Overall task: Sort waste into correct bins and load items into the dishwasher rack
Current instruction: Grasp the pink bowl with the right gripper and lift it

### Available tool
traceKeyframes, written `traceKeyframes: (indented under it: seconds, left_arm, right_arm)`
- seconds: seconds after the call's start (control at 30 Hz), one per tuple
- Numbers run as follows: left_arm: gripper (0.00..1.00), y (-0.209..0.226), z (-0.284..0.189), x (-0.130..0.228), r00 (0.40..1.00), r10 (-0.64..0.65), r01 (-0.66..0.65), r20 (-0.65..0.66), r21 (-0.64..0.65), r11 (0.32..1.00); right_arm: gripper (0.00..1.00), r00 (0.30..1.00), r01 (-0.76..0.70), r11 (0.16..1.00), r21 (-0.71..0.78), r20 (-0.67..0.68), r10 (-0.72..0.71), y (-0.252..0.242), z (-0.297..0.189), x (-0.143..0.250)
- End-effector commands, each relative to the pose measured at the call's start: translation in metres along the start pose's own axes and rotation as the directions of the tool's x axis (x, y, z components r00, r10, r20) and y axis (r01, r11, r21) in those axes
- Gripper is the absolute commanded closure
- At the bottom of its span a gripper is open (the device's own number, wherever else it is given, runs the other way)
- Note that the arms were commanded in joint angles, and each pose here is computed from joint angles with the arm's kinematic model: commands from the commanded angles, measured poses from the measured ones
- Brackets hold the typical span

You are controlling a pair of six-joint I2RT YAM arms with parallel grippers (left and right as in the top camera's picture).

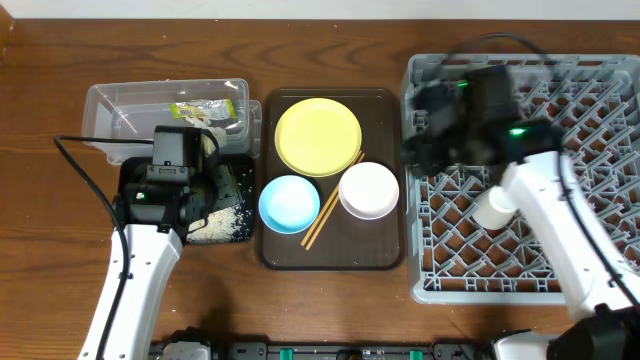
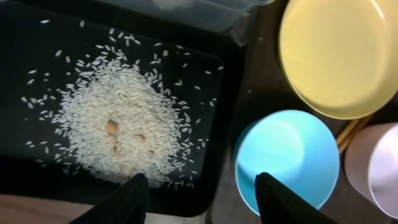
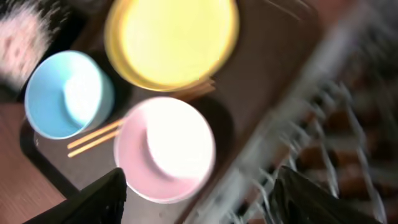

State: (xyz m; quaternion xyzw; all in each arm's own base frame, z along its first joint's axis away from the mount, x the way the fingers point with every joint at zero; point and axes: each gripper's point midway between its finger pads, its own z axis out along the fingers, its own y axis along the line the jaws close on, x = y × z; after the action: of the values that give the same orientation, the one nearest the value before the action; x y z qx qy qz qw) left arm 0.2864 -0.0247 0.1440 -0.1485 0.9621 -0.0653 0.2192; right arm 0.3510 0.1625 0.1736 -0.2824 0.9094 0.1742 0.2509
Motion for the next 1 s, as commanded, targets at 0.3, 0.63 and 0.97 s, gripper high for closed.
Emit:
traceKeyframes:
  seconds: [0.3,0.63,0.97]
  left_arm:
    - [0.42,0.011,0.002,0.000,1.000,-0.024,0.024,0.007,-0.052,0.998]
    - [0.42,0.011,0.002,0.000,1.000,-0.024,0.024,0.007,-0.052,0.998]
    - [0.42,0.011,0.002,0.000,1.000,-0.024,0.024,0.007,-0.052,0.998]
  right_arm:
    - [0.20,0.930,0.316,0.949,0.002,-0.196,-0.310,0.015,0.090,0.022]
    - [0.38,0.904,0.281,0.958,-0.053,-0.322,-0.283,0.008,0.131,0.060]
    - [0.83,0.894,0.276,0.961,-0.023,-0.360,-0.266,0.002,0.129,0.067]
